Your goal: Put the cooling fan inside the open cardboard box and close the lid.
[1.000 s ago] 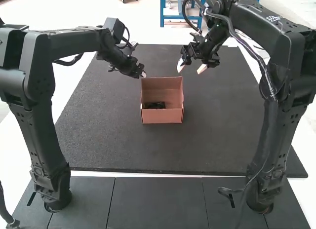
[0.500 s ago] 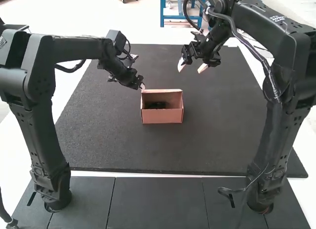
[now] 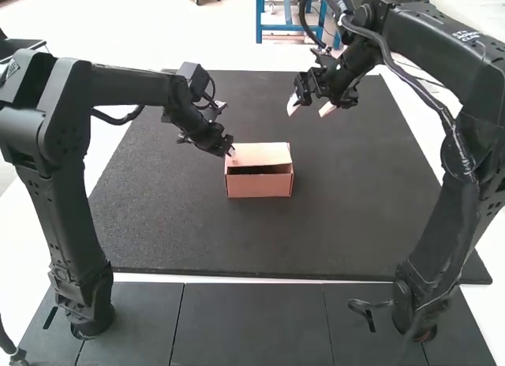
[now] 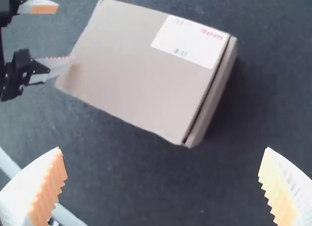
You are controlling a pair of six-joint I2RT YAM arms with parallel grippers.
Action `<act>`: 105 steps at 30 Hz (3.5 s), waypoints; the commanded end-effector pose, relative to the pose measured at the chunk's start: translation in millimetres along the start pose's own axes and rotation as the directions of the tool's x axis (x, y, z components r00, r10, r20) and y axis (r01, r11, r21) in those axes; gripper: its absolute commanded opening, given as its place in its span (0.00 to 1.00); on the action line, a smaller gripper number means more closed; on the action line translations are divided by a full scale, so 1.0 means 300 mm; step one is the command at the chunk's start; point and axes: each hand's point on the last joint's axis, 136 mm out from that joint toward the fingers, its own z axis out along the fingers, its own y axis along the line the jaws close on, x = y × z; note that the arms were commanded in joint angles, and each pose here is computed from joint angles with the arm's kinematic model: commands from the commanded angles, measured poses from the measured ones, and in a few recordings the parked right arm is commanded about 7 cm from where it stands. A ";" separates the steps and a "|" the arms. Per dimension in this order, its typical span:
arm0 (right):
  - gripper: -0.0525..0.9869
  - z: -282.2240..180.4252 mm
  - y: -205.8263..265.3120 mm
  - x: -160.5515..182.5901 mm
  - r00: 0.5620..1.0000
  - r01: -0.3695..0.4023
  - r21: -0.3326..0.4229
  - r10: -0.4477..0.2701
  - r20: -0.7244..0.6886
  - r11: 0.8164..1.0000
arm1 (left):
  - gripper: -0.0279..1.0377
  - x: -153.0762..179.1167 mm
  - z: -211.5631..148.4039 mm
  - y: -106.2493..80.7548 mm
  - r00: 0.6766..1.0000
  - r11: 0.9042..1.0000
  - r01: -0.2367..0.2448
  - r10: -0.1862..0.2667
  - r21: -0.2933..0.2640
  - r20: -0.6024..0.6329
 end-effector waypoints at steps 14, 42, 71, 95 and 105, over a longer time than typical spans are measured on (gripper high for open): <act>0.92 -0.054 0.019 -0.023 0.998 0.013 -0.013 -0.012 0.060 1.000 | 0.92 0.049 0.032 -0.032 0.999 0.999 -0.034 0.034 -0.008 -0.001; 0.92 -0.084 -0.376 -0.076 0.701 -0.336 0.176 0.121 0.703 0.925 | 0.93 -0.076 -0.492 0.217 0.648 0.946 0.200 0.068 -0.256 0.759; 0.93 -0.117 -0.522 0.386 0.558 -0.357 0.327 -0.081 0.826 0.875 | 0.93 0.341 -0.585 0.245 0.481 0.864 0.357 0.155 -0.355 0.863; 0.93 -0.192 -0.406 0.587 0.436 -0.328 0.357 -0.196 0.879 0.875 | 0.93 0.446 -0.727 0.107 0.356 0.869 0.320 0.260 -0.378 0.898; 0.93 -0.140 -0.434 0.627 0.508 -0.341 0.371 -0.163 0.846 0.863 | 0.94 0.507 -0.579 0.117 0.531 0.878 0.262 0.215 -0.400 0.820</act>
